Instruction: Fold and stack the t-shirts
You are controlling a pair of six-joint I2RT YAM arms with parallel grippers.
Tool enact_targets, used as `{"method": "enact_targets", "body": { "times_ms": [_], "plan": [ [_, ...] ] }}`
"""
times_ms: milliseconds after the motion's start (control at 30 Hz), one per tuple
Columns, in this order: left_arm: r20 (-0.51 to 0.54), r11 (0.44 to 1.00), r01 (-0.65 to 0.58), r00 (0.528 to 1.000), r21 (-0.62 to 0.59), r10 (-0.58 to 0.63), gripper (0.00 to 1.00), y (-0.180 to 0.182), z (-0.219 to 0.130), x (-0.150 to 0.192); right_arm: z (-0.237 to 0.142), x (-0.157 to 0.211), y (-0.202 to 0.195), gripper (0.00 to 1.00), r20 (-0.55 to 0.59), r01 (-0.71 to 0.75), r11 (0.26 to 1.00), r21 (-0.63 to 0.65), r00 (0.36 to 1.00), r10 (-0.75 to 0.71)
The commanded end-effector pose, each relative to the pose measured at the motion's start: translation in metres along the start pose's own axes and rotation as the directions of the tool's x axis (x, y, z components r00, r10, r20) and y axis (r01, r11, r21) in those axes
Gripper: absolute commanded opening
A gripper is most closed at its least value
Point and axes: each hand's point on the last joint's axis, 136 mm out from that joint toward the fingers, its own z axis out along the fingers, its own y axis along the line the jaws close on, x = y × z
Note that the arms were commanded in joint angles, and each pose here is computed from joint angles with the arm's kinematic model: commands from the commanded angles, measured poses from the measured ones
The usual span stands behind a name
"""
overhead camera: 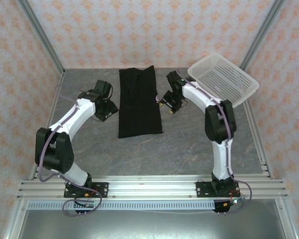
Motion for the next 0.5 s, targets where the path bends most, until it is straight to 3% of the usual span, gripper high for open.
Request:
{"method": "enact_targets", "body": {
  "times_ms": [0,167,467],
  "plan": [
    [-0.11,0.995,0.094,0.99,0.022,-0.091,0.48,0.014,0.013,0.04,-0.017,0.028,-0.006,0.52,0.008,0.007,0.997,-0.077,1.0,-0.006],
    [-0.212,0.979,0.196,0.961,0.058,-0.18,0.52,0.023,0.034,0.08,0.0,0.074,-0.026,0.56,-0.092,0.016,0.995,-0.101,0.995,-0.025],
    [-0.25,0.966,0.253,0.94,0.049,-0.234,0.52,0.015,0.069,0.088,0.032,0.095,-0.041,0.54,-0.148,0.014,0.999,-0.044,0.989,-0.02]
  ]
}}
